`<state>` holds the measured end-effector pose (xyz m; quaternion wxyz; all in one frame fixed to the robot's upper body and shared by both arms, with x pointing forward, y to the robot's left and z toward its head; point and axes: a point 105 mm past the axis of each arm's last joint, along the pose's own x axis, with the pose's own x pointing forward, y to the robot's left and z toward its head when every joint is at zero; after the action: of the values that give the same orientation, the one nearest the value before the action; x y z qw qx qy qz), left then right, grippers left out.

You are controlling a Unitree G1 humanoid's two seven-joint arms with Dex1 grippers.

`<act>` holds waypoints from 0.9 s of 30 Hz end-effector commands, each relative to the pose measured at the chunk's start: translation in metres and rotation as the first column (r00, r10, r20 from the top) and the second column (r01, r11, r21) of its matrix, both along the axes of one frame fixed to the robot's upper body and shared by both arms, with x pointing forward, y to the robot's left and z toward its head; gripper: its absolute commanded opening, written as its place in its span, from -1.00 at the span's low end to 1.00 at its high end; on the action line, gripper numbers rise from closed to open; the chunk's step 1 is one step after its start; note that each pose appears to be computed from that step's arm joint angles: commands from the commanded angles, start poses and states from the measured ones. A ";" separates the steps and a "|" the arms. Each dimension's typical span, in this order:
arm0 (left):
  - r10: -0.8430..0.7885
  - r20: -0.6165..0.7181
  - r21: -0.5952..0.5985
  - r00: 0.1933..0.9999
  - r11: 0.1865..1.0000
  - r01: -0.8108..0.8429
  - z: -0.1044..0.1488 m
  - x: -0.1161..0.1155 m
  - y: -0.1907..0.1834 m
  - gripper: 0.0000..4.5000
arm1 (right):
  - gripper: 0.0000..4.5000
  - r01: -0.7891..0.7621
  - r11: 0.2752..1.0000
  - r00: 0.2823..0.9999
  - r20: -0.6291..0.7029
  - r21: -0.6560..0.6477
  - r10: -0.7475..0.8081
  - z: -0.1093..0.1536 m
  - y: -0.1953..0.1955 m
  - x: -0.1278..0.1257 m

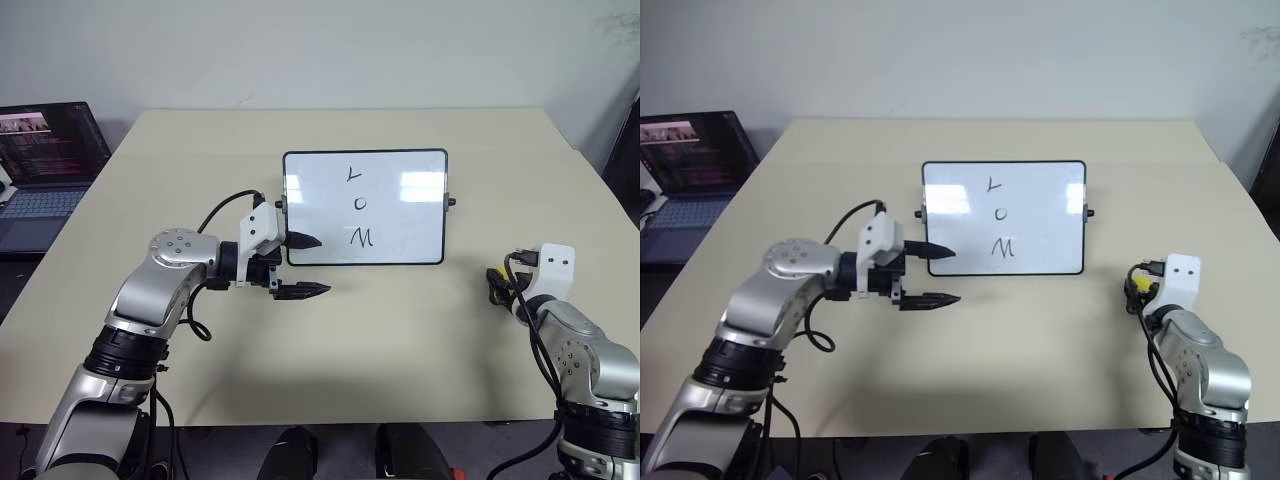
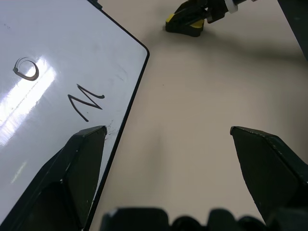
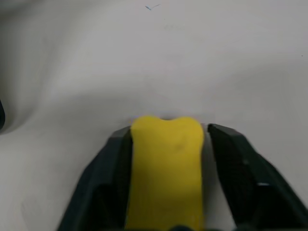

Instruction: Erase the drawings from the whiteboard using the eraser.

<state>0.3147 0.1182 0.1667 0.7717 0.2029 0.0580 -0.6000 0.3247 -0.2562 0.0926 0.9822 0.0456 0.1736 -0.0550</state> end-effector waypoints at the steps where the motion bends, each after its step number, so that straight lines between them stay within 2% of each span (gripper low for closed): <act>1: 0.000 0.046 -0.002 0.999 1.000 0.000 0.008 -0.002 0.004 1.00 | -0.42 0.002 1.000 0.999 0.053 0.004 -0.002 0.011 -0.001 0.003; 9: 0.051 0.042 -0.014 0.998 0.999 -0.051 0.007 0.002 0.007 1.00 | -0.43 -0.028 1.000 0.998 0.058 0.006 0.028 0.011 0.003 0.002; 12: 0.080 0.042 -0.026 0.996 0.997 -0.079 0.009 0.003 0.009 1.00 | -0.43 -0.091 0.995 0.989 0.114 -0.043 0.095 0.024 0.012 0.002; 15: 0.197 0.087 -0.087 0.977 0.978 -0.190 0.019 0.012 0.017 1.00 | -0.43 -0.252 0.942 0.925 0.232 -0.221 0.302 0.056 0.043 -0.002; 18: 0.359 0.115 -0.161 0.926 0.927 -0.339 0.031 0.032 0.027 1.00 | -0.43 -0.301 0.878 0.860 0.291 -0.373 0.419 0.073 0.065 -0.001; 23: 0.437 0.104 -0.181 0.893 0.891 -0.415 0.035 0.037 0.034 1.00 | -0.43 -0.419 0.781 0.723 0.350 -0.463 0.596 0.088 0.114 0.011; 25: 0.461 0.099 -0.183 0.882 0.879 -0.440 0.035 0.039 0.037 1.00 | -0.43 -0.443 0.759 0.696 0.351 -0.478 0.627 0.088 0.125 0.014; 27: 0.533 0.094 -0.186 0.841 0.839 -0.511 0.035 0.046 0.046 1.00 | -0.43 -0.500 0.687 0.617 0.338 -0.528 0.710 0.090 0.158 0.023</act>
<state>0.3559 0.1570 0.1839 0.9085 0.1547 0.0349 -0.3867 0.3452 -0.1218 0.1726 0.9538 -0.1727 -0.0725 0.2350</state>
